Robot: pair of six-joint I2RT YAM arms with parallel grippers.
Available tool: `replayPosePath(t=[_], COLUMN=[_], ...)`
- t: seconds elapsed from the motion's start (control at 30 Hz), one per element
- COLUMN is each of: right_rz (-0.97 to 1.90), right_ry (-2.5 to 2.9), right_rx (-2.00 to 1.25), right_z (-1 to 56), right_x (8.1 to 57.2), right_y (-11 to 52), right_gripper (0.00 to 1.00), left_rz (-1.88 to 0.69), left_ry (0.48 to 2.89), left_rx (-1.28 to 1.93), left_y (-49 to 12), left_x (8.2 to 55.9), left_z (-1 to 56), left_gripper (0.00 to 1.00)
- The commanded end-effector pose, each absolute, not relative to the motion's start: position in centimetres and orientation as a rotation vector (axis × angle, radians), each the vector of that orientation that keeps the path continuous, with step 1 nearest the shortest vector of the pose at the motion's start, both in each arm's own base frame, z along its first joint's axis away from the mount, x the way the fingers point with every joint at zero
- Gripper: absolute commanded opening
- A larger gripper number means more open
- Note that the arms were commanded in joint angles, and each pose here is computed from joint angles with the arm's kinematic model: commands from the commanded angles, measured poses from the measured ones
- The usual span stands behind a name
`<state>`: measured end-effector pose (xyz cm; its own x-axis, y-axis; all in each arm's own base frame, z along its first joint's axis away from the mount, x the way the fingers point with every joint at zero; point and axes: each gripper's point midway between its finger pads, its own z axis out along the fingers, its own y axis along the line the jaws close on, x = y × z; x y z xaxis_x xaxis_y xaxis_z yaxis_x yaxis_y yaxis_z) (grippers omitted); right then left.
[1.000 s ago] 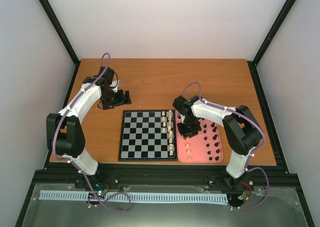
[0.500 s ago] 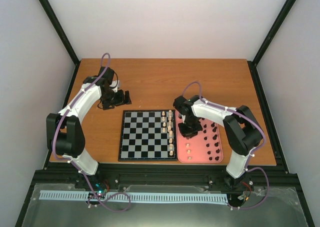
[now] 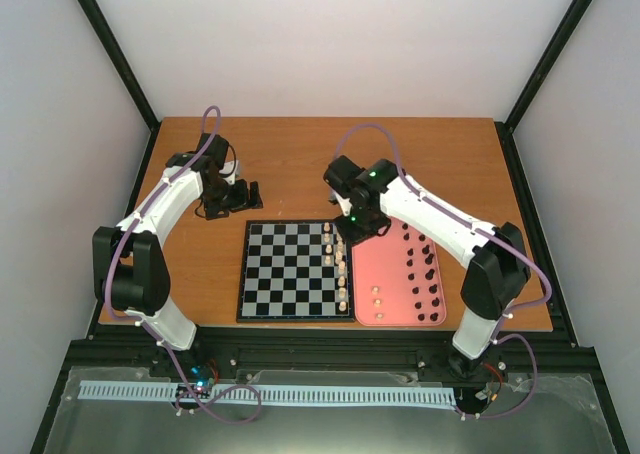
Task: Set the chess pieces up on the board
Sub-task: Place the chess piece on the chessboard.
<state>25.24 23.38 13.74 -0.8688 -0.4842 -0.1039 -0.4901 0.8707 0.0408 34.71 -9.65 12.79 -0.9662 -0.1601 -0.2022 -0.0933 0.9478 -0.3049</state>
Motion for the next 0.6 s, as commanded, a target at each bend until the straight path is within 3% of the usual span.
replayPosePath(t=[0.0, 0.17, 0.57], right_rz=[0.147, 0.127, 0.152], right_ry=[2.853, 2.768, 2.740], right_rx=[-1.025, -1.300, -1.486], right_z=[16.5, 15.6, 11.6], right_x=[23.7, 21.8, 20.2], right_y=[26.4, 30.2, 33.3], right_gripper=[0.04, 0.04, 0.04], left_rz=[-0.449, -0.445, -0.434], left_ry=[2.836, 2.831, 2.821], left_rx=[-0.191, -0.188, -0.188], left_y=[-9.9, -9.8, -9.7], left_x=[35.0, 34.9, 34.9], left_z=[13.9, 14.0, 14.4], left_gripper=[1.00, 1.00, 1.00])
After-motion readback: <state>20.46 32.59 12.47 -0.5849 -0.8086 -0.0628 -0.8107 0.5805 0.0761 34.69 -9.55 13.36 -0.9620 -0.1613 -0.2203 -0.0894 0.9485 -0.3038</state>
